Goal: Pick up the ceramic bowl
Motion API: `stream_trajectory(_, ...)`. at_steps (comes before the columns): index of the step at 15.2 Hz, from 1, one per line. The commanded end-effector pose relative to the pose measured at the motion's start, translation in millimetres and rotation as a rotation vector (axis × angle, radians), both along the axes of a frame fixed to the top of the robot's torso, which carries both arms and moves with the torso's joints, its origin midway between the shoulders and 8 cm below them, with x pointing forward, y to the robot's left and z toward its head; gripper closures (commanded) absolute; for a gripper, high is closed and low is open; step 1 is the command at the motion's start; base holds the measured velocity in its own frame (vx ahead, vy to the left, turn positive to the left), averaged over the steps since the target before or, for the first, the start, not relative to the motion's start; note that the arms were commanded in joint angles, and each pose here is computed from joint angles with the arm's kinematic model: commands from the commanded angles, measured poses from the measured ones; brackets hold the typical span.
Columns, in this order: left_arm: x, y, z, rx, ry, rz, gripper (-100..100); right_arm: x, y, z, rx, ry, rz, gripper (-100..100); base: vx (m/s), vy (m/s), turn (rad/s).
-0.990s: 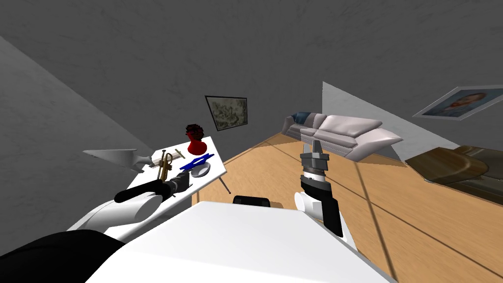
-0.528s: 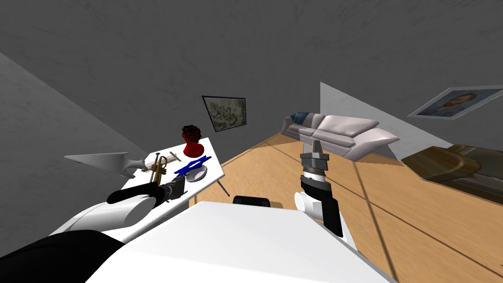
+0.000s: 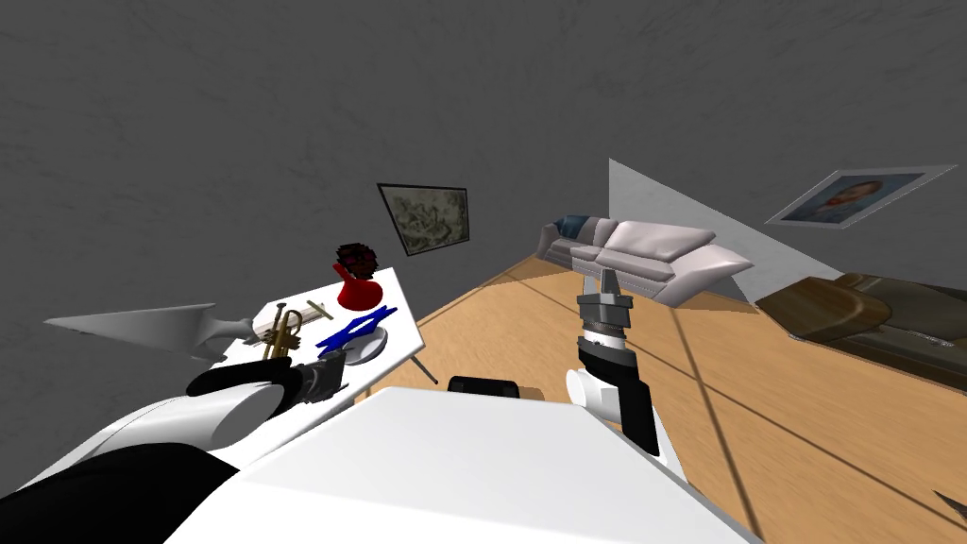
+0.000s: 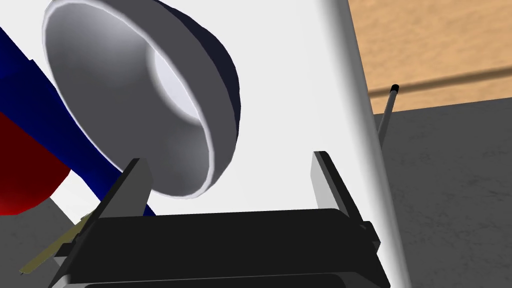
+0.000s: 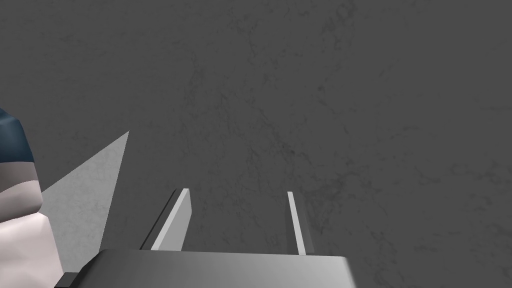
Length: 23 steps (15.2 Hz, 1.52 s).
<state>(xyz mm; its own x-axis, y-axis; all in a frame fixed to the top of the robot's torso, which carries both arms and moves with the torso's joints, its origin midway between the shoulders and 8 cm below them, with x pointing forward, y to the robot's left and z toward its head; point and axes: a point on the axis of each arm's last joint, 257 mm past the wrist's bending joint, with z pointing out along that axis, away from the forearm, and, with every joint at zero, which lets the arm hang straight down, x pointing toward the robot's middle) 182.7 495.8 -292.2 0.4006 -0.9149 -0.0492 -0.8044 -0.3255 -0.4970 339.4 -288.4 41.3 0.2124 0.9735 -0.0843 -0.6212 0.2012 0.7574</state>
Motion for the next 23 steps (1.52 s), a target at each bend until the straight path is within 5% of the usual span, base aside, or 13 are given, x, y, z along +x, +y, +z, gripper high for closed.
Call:
stream_trajectory(1,-7,0.7,-1,-0.011,0.026,0.013,-100,0,0,0,0.0,0.0,0.0,0,0.068,-0.008,-0.03)
stream_trajectory(6,-32,1.6,-7,-0.044,0.1,0.051,-100,0,0,0,0.0,0.0,0.0,0,0.077,-0.01,-0.03)
stream_trajectory(13,-24,9.9,-23,-0.04,0.08,0.057,-100,0,0,0,0.0,0.0,0.0,0,-0.005,-0.002,-0.03)
stream_trajectory(14,-24,10.4,-24,-0.039,0.079,0.057,100,0,0,0,0.0,0.0,0.0,0,0.0,0.0,0.0)
stream_trajectory(23,-26,3.7,-10,-0.038,0.084,0.047,100,0,0,0,0.0,0.0,0.0,0,0.009,0.002,0.025)
